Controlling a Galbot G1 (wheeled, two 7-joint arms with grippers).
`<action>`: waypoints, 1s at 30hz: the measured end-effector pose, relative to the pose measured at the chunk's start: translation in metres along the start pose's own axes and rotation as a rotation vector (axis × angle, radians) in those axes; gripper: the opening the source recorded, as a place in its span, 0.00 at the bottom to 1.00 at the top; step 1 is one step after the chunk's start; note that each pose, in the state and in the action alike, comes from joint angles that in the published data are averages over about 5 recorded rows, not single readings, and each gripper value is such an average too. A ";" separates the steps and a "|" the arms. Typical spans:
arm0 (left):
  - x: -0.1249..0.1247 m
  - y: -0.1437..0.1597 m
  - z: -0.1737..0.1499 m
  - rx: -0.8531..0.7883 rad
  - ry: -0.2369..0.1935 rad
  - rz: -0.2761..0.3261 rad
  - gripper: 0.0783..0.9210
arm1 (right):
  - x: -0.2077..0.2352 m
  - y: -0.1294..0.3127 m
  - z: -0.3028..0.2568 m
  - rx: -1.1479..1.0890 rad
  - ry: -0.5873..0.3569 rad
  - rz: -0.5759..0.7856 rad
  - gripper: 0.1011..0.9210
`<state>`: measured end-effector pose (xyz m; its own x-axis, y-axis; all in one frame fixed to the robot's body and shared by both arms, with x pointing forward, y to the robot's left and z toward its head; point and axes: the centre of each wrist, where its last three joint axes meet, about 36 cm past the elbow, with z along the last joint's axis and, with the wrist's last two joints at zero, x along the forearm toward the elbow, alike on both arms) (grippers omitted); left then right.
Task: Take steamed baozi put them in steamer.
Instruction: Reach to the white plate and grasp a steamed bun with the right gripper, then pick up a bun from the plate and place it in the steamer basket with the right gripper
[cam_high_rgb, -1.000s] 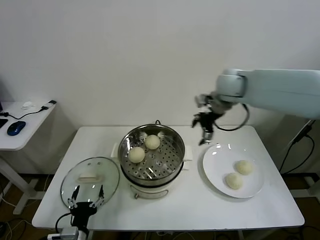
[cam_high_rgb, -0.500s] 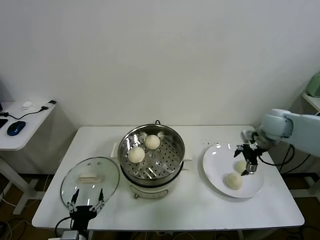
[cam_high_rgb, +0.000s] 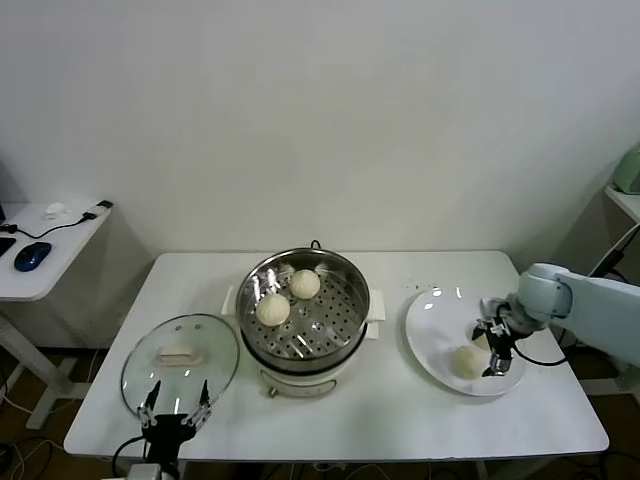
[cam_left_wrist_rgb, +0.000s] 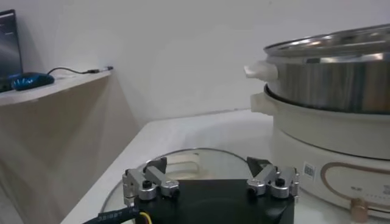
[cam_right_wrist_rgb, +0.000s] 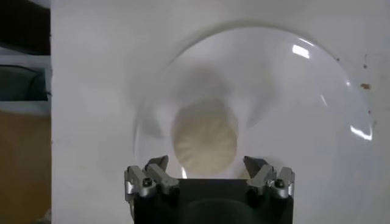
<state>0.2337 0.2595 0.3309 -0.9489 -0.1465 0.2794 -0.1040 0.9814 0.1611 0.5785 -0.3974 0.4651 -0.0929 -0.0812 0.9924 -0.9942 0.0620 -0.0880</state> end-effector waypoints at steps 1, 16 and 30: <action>0.000 0.000 0.000 -0.001 0.001 -0.001 0.88 | -0.003 0.000 0.000 -0.003 -0.002 0.000 0.88; -0.002 0.001 0.000 -0.004 0.001 -0.003 0.88 | -0.016 -0.005 -0.006 -0.020 -0.025 -0.009 0.76; -0.004 0.001 -0.004 -0.011 -0.007 0.002 0.88 | 0.064 -0.050 -0.034 0.096 -0.053 0.031 0.69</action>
<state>0.2382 0.2608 0.3340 -0.9512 -0.1437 0.2730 -0.0991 0.9803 0.1708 0.6236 -0.3723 0.5362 -0.1244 -0.1334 0.9832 -0.9911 -0.0297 -0.1294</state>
